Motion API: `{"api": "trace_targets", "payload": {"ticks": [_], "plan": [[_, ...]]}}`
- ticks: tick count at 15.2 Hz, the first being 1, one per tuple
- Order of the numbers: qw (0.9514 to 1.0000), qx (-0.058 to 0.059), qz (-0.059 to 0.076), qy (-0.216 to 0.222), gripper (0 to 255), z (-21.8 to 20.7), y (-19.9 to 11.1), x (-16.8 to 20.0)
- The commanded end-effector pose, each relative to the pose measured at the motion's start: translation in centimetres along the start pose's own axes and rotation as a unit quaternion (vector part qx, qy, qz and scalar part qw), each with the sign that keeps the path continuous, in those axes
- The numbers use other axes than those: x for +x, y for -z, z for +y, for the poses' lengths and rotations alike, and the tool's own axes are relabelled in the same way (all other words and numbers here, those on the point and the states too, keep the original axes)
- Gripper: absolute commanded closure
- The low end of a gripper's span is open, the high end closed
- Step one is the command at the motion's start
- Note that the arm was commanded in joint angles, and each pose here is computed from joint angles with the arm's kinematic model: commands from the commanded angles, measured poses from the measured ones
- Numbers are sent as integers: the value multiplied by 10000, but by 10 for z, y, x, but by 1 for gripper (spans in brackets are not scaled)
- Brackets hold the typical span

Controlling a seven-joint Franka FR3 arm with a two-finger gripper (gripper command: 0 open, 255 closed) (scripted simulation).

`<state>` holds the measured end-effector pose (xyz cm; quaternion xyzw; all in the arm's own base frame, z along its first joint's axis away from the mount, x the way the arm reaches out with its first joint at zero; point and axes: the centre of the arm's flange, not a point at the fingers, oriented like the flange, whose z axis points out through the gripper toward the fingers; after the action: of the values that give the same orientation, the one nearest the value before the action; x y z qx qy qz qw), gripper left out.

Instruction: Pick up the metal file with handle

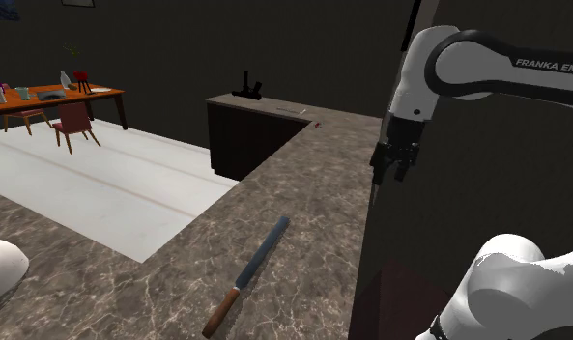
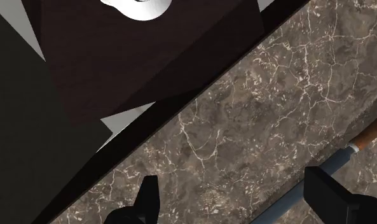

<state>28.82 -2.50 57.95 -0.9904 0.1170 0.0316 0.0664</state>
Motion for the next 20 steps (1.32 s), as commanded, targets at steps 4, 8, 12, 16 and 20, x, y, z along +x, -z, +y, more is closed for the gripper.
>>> {"api": "trace_targets", "payload": {"ticks": [4, 8, 12, 16, 20], "plan": [[9991, -62, 34, -428, 0, -31, -26, 6], [9949, -145, 79, -996, 0, -72, -60, 18], [9874, -227, 124, -1562, 0, -110, -95, 35], [9766, -309, 168, -2122, 0, -146, -131, 56], [9625, -389, 212, -2675, 0, -178, -167, 81]]}}
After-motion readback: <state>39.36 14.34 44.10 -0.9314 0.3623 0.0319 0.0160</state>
